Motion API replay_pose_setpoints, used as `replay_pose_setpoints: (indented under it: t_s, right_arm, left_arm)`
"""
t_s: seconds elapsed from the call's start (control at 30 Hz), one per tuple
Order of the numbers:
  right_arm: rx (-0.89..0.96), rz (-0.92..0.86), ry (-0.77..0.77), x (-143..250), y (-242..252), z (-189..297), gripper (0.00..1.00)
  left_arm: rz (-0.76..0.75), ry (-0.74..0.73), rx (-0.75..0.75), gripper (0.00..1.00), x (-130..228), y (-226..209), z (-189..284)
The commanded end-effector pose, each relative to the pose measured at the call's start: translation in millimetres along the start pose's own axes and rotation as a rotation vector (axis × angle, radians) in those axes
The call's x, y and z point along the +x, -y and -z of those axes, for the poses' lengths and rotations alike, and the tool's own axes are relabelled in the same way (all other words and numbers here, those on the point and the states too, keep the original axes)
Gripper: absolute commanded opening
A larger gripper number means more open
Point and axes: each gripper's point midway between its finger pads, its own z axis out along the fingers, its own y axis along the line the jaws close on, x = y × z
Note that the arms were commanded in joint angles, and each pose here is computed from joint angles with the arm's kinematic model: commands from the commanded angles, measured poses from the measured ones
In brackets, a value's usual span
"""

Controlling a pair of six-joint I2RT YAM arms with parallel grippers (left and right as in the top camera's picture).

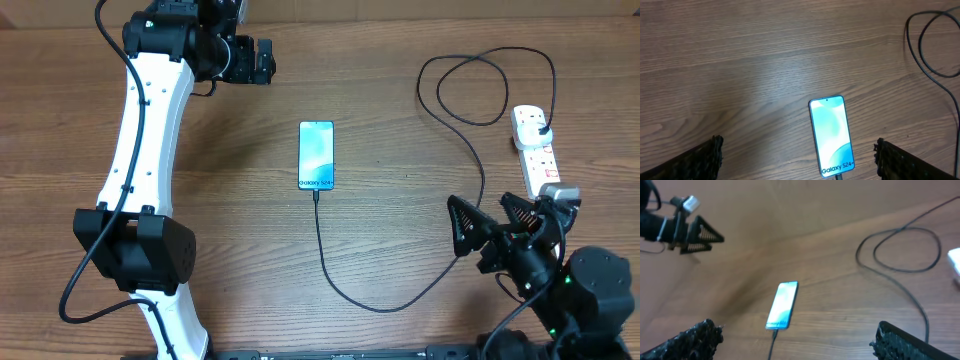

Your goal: Plug charger to phone and switch on socket

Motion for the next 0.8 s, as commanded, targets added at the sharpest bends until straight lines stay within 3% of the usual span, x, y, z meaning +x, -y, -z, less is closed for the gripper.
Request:
replay_pose_setpoints:
  t_s: [0.0, 0.57, 0.77]
  right_arm:
    - [0.051, 0.029, 0.080, -4, 12, 0, 1.00]
    - [-0.003, 0.244, 0.457, 8, 29, -15, 1.00]
    - [0.039, 0.237, 0.534, 15, 44, -15, 1.00]
  left_arm:
    - [-0.015, -0.010, -0.005, 1.00, 2, -1, -4]
    - [-0.015, -0.010, -0.005, 1.00, 2, -1, -4]
    - [-0.015, -0.010, -0.005, 1.00, 2, -1, -4]
